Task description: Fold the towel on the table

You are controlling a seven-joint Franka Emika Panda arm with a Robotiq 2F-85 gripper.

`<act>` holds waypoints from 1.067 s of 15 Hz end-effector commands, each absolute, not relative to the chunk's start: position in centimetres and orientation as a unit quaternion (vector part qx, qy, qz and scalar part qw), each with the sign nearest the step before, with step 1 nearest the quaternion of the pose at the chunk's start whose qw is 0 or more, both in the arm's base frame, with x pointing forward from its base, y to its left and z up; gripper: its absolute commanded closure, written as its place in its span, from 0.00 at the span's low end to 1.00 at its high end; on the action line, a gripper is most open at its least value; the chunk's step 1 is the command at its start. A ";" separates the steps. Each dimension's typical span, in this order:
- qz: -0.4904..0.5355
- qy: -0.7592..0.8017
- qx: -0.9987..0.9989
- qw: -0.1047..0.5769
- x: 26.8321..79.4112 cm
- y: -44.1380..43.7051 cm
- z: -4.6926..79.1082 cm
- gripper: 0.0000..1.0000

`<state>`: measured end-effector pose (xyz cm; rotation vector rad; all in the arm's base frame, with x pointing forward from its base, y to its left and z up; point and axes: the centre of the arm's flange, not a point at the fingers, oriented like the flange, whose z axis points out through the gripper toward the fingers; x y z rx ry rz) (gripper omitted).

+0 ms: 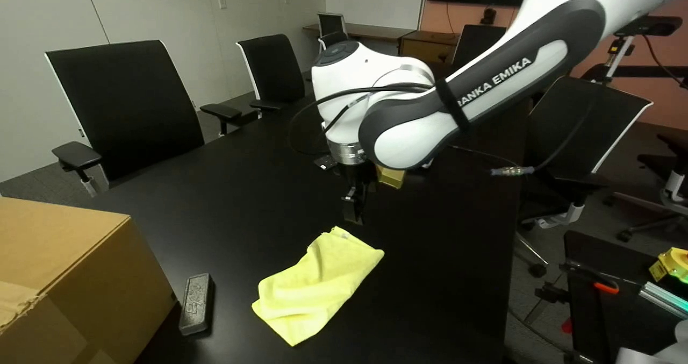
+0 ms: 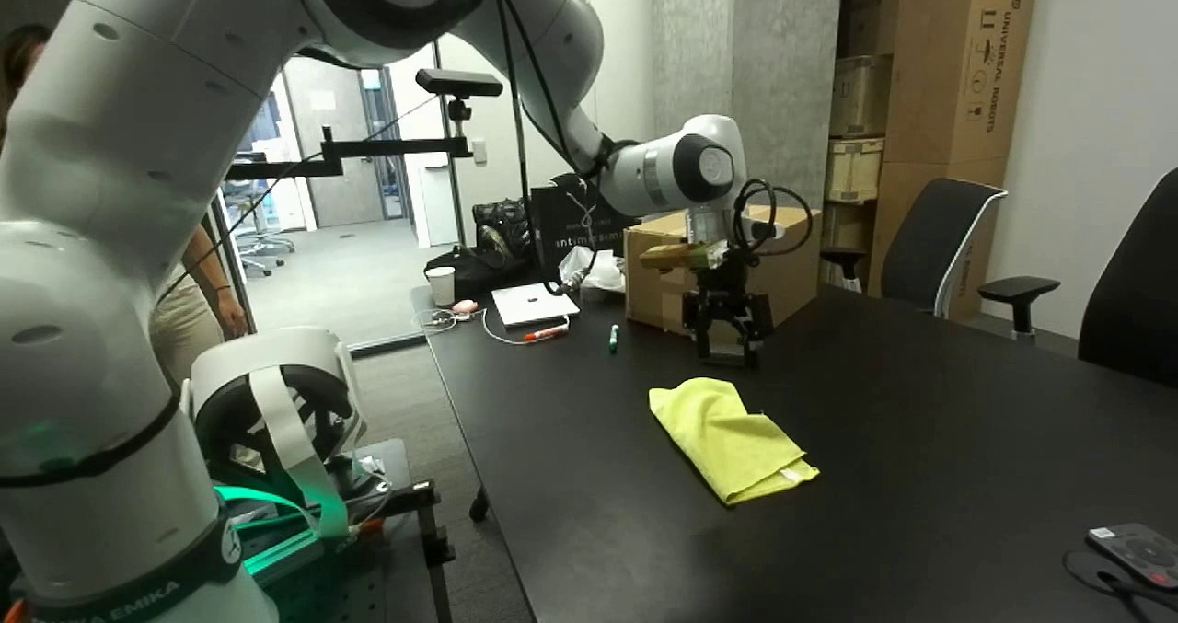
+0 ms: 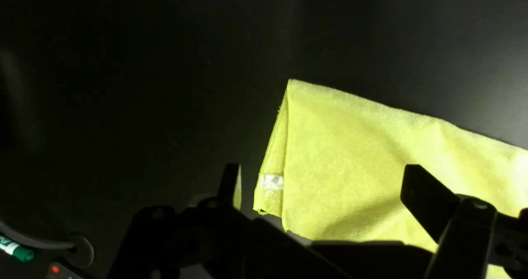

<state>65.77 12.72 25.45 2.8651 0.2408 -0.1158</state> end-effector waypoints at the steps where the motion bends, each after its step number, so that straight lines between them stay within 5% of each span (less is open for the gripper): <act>1: -0.035 0.060 0.992 0.109 57.8 11.1 28.2 0.00; 16: 0.022 -0.001 0.998 0.066 37.0 8.1 33.3 0.00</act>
